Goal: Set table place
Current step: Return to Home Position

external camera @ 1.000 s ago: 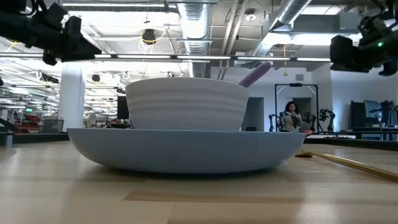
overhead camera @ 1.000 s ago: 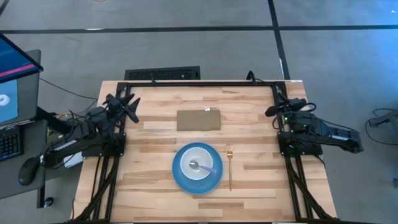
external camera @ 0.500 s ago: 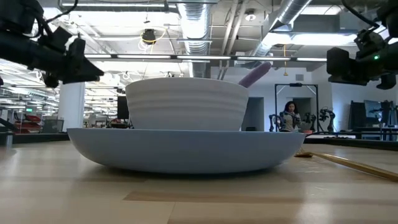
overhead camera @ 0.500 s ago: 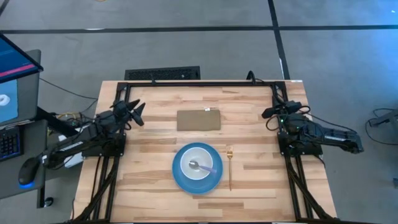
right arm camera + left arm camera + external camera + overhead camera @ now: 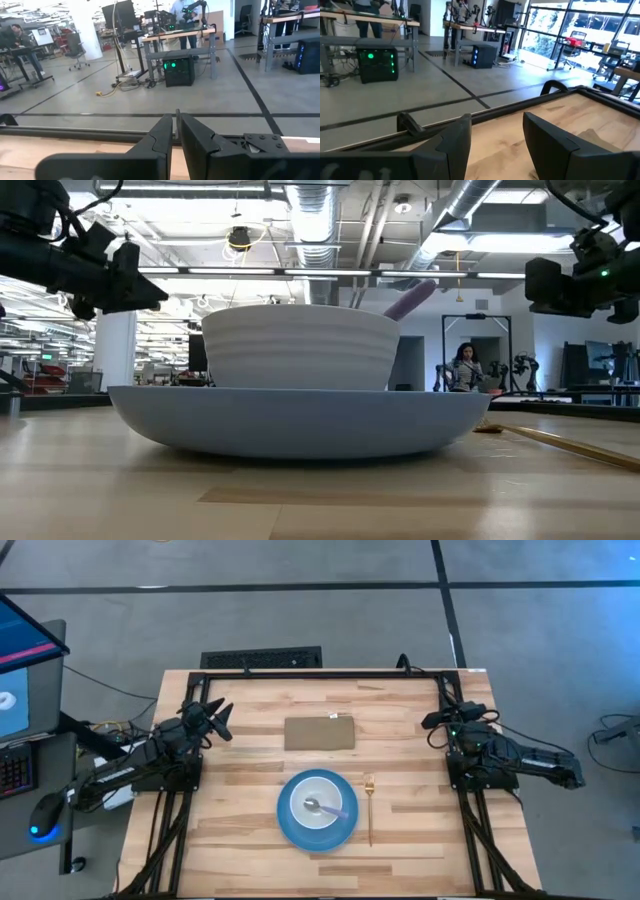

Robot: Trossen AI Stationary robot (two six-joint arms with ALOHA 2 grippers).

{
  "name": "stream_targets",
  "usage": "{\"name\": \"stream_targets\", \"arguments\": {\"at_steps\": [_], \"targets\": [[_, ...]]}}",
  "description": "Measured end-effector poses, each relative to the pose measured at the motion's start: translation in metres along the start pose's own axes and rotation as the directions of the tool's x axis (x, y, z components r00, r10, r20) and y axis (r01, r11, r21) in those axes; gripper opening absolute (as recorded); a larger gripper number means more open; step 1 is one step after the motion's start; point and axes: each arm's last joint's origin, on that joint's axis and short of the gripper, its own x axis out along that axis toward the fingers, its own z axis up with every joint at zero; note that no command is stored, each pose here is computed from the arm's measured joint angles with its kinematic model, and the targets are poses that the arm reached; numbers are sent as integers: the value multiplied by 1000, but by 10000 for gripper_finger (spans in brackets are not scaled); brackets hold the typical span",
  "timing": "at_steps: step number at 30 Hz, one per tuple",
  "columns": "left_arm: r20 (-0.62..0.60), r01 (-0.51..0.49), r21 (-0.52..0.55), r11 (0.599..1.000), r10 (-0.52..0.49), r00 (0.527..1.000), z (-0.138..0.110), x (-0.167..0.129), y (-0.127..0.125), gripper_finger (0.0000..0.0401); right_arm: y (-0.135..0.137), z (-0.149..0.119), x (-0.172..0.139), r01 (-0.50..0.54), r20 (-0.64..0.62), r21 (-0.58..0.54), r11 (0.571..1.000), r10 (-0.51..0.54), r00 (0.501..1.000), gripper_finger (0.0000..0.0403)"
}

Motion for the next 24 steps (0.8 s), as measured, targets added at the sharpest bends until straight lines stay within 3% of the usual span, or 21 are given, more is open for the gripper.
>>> {"name": "stream_targets", "arguments": {"at_steps": [24], "targets": [[-5,-2,19,1000,3,1000,-1,0,0,169,0,0,0,-1,-1,0,1000,1,1000,60]]}}
